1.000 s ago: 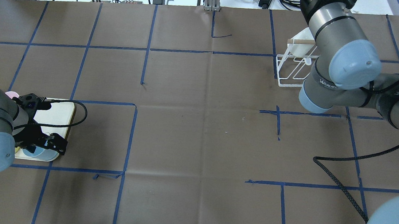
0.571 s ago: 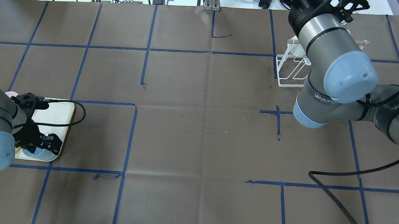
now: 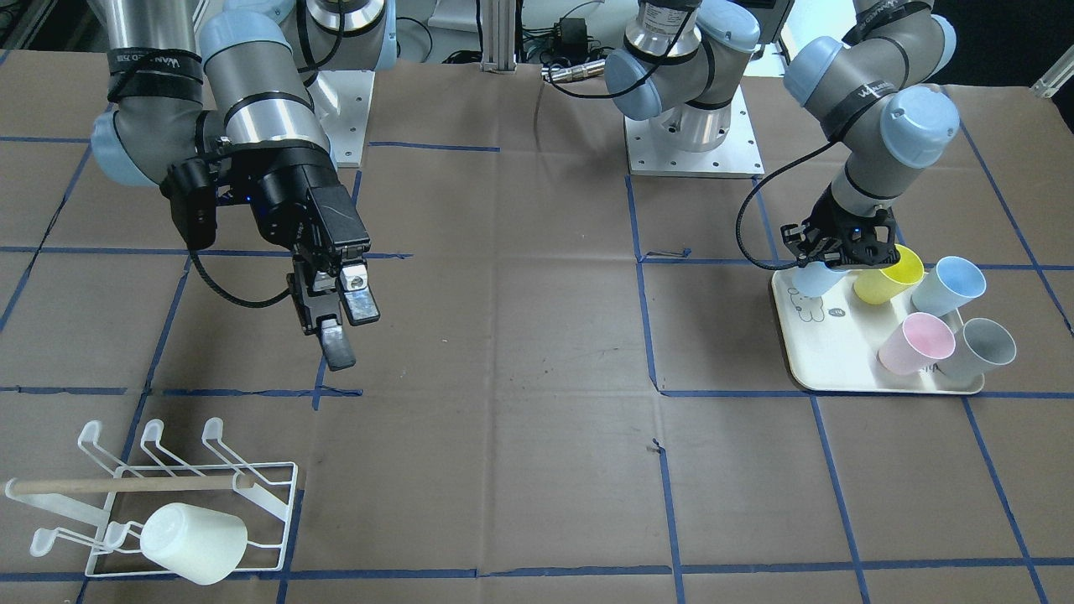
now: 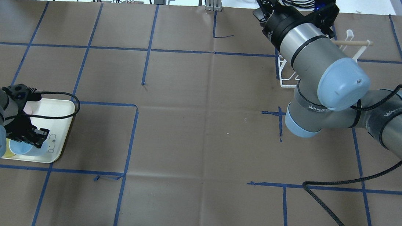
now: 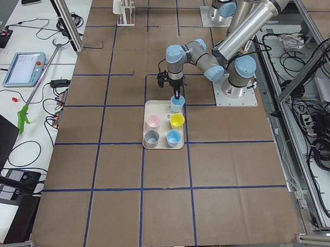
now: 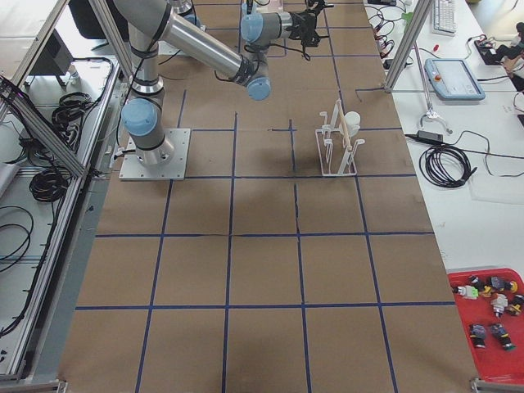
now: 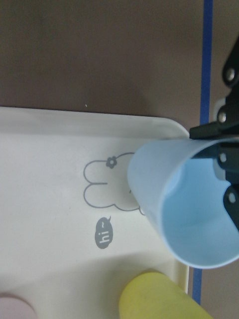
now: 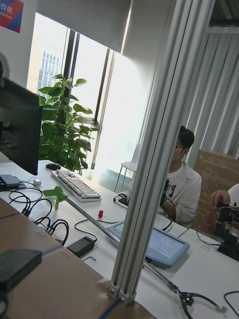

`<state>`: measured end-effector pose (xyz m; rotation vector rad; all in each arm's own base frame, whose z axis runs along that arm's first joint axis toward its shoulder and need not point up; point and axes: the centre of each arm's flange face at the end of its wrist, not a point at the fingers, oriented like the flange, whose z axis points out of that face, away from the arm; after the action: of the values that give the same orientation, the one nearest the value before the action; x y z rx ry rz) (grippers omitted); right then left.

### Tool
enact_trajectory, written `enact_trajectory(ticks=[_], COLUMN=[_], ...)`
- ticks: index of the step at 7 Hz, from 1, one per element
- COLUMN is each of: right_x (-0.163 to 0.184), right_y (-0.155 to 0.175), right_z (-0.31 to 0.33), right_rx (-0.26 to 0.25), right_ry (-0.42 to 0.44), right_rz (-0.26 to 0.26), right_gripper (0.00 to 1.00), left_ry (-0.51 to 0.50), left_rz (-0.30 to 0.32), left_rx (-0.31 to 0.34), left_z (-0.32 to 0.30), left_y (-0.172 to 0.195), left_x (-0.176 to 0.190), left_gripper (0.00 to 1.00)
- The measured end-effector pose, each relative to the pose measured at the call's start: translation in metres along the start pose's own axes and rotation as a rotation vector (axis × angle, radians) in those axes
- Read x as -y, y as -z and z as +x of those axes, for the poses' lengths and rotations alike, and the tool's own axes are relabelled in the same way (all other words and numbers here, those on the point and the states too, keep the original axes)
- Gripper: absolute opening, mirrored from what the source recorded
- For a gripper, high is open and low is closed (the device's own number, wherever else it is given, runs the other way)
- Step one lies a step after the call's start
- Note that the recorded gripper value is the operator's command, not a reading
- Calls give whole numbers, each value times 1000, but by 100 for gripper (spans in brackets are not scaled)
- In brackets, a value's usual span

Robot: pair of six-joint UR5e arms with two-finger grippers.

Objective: Transfer IKEA cup to right arm and place on rack

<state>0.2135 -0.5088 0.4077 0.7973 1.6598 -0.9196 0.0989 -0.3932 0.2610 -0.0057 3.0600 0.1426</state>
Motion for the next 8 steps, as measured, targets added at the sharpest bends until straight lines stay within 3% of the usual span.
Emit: enact_trajectory(ticks=[1,3,5,7,8], right_x=[-4,-11,-14,-13,-13], right_y=[0,2,3,1,0], right_z=[0,5,9,11,13], right_rx=[2,-10,-19,-22,-31], right_ry=[-98,-237,-279,-282,-286], right_rz=[-24,-61,-73,-72,-73], right_gripper=[100,100,100,100,100], left_ry=[-3,-25,-42,-79,-116], left_rz=[-4,-5,9,92,178], left_rx=[-13,-57,-85,-130,-161], left_z=[-7,-15,-20,-15,-3], left_y=[30,123,214,257,261], left_x=[12,36,61,106,132], left_gripper=[0,0,0,0,0])
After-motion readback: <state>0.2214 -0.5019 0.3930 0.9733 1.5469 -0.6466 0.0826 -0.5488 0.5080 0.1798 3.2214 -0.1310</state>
